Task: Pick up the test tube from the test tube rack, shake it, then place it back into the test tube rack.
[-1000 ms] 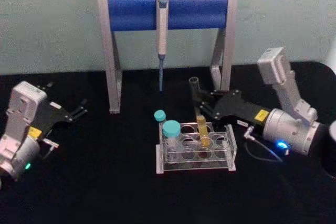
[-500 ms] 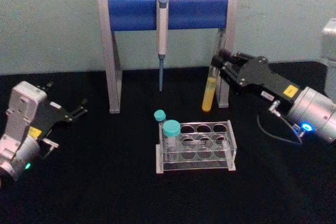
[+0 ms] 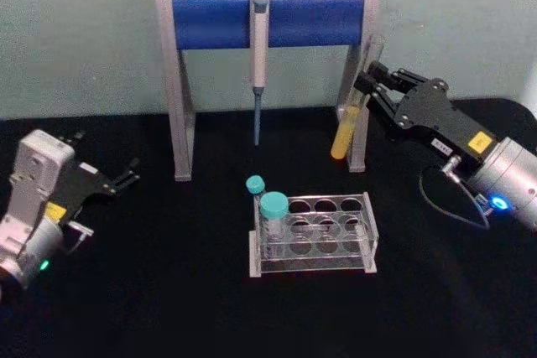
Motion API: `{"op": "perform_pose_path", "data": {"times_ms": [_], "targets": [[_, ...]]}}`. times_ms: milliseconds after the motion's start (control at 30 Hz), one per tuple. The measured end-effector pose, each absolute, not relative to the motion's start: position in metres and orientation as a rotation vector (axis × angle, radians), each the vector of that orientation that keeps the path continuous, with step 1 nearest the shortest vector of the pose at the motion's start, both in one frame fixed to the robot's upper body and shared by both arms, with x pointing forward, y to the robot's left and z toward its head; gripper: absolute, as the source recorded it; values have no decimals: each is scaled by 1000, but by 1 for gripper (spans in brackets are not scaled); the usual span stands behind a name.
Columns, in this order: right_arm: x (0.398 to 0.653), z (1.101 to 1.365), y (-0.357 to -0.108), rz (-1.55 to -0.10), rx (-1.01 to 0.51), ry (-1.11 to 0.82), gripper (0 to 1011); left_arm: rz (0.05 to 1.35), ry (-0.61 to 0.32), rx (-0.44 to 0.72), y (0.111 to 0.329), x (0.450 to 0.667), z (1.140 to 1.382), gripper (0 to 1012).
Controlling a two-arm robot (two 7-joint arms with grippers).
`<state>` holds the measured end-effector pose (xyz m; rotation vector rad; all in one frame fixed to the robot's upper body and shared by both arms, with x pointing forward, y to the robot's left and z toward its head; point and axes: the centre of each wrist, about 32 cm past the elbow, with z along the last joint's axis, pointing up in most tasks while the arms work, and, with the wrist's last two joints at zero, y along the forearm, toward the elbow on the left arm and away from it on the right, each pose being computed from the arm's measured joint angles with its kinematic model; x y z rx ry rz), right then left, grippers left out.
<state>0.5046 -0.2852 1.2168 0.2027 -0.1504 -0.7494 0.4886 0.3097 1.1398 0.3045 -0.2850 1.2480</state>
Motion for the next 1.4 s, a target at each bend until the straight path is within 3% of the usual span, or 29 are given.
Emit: {"op": "perform_pose_path", "data": {"times_ms": [467,867,1133,1400], "targets": [[509,1217,-285,-676,224,-135,211,1248,-285,304,310,489,1140,1001],[505,1220,-319,-472,208,-109,211,1248,-285,304,310,489,1140,1001],[497,1224,-346,-529,119,-164,211,1248,-285,304,310,489,1140,1001],[501,1225,-346,-663,52,-233,211,1248,-285,304,310,489,1140,1001]]}}
